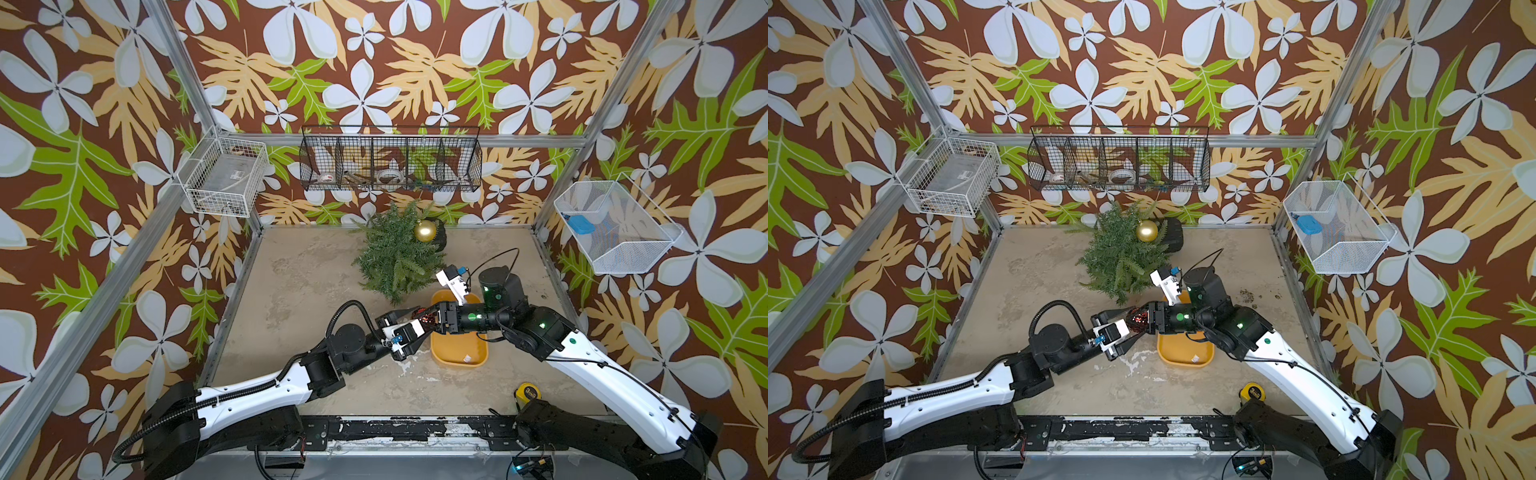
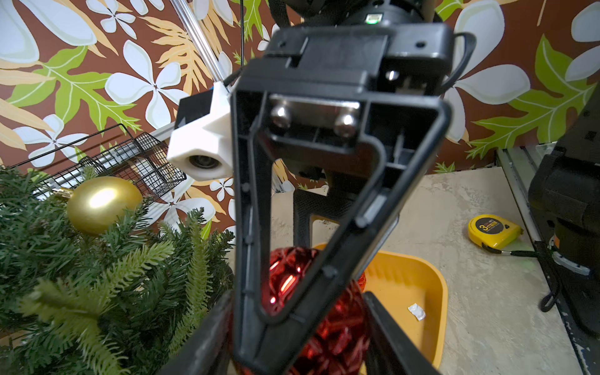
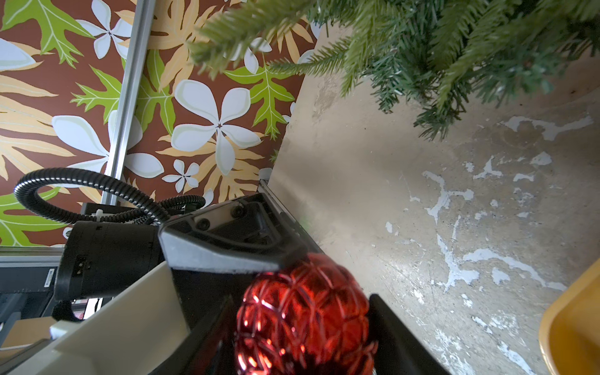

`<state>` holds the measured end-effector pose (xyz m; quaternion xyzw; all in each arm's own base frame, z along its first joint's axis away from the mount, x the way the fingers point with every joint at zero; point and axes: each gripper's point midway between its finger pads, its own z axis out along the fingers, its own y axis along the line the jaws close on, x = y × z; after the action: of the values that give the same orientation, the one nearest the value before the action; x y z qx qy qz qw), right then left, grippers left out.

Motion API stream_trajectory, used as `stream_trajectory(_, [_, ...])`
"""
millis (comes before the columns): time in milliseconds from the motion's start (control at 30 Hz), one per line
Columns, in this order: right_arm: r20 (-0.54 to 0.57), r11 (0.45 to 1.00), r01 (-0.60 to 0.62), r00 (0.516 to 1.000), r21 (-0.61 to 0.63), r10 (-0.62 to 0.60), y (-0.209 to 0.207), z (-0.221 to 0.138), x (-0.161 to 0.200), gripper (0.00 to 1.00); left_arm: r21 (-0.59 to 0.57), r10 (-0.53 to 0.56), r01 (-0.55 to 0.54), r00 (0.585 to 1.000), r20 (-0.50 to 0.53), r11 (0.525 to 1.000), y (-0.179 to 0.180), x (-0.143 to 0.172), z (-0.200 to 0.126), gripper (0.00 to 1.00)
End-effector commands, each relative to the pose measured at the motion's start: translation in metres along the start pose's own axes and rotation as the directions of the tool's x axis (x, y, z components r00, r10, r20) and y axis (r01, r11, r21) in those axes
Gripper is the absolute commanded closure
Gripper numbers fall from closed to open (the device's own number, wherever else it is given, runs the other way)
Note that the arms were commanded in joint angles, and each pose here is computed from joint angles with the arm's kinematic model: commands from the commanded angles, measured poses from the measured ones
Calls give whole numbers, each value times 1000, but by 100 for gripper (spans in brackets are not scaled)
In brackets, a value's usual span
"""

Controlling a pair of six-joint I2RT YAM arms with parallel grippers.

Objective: Decorate the small christmas tree with ornaments
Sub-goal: Hang an ornament on the christmas tree.

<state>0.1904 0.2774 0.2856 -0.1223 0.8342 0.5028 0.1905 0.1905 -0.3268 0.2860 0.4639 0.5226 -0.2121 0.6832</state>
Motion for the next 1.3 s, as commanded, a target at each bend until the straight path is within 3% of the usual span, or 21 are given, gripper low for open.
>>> stream_trajectory(0, [3,1000,18,1000,-19,-18,4,1,-1,34,-27,-3,3,1000,5,1000,6,-4,0,46])
stream_trajectory(267, [-7,1000,15,1000,-12,-15,1,3,0,35,-24,-1,2,1000,7,1000,6,-4,1,45])
stream_trajectory(467, [5,1000,22,1000,-8,-22,3,0,-3,43,-24,1,-1,1000,7,1000,5,-5,1,43])
stream_trajectory(700, [38,999,48,998,16,-49,5,-7,-7,45,-45,-18,20,999,43,999,12,-15,-9,14])
stream_trajectory(1033, [187,976,192,960,107,-209,23,-40,-36,44,-101,-156,174,974,165,980,31,-42,-53,11])
stream_trajectory(1267, [303,943,307,893,128,-332,47,-67,-53,44,-145,-287,308,946,151,940,42,-34,-72,11])
